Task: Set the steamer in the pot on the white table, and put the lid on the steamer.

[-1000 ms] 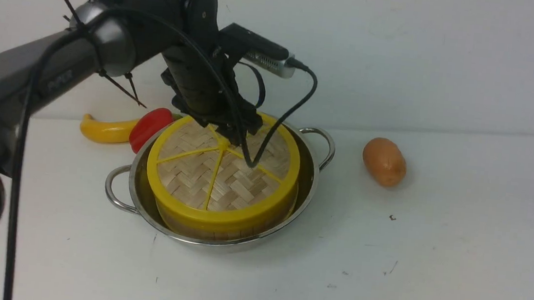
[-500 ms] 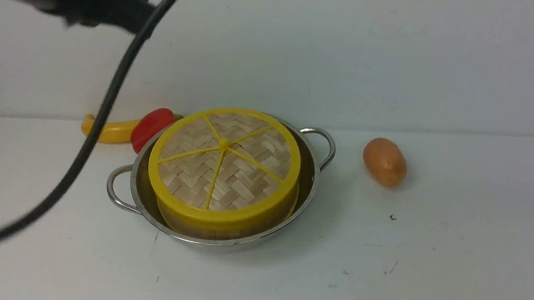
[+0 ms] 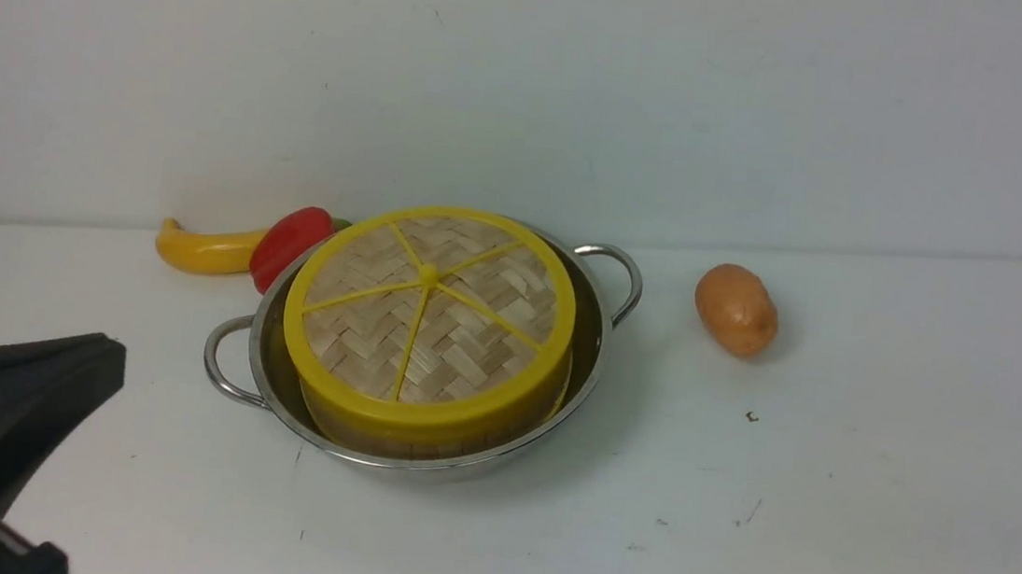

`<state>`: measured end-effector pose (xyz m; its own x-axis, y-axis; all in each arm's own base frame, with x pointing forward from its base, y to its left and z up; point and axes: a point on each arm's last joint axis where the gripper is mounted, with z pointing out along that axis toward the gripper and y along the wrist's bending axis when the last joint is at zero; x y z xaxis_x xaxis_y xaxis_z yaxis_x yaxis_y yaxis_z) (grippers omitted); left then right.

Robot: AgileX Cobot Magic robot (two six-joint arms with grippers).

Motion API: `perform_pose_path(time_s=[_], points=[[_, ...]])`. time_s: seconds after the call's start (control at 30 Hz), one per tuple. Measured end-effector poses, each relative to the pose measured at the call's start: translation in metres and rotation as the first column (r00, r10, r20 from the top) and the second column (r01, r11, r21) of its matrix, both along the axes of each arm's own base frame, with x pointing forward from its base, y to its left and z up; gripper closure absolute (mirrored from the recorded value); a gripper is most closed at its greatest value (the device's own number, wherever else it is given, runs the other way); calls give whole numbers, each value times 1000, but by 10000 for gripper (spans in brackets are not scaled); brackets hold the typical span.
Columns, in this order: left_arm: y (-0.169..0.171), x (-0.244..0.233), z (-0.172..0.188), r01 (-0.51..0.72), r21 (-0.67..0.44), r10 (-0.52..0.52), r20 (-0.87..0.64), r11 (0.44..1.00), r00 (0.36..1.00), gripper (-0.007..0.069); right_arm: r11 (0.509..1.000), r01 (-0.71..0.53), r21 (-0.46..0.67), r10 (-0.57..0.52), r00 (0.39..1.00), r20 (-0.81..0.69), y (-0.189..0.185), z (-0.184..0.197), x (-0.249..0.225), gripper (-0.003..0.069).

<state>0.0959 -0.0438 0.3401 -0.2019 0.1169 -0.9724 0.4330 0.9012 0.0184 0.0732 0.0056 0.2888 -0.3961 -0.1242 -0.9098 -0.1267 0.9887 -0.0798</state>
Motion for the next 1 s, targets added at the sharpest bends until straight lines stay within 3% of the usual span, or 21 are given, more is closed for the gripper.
perform_pose_path(time_s=[0.23,0.37,0.5,0.63,0.83,1.0], points=[[3,-9,5,-1,-27,3,53,1000,999,635,1000,-2,11,2,1000,-9,1,-2,0,583],[16,-16,-2,-93,59,86,112,994,990,627,1000,-2,12,2,1000,-9,1,-2,0,566],[37,-27,-46,-321,146,306,116,936,945,625,1000,-2,13,2,1000,-9,1,-2,0,550],[46,-39,-100,-410,229,399,96,883,912,620,1000,-1,15,1,1000,-9,1,-2,0,538],[48,-44,-156,-415,279,418,53,866,907,615,1000,1,22,-1,1000,-7,1,-2,0,528],[47,-43,-163,-412,257,417,38,874,908,605,1000,3,25,-2,1000,-7,1,-2,0,520]])
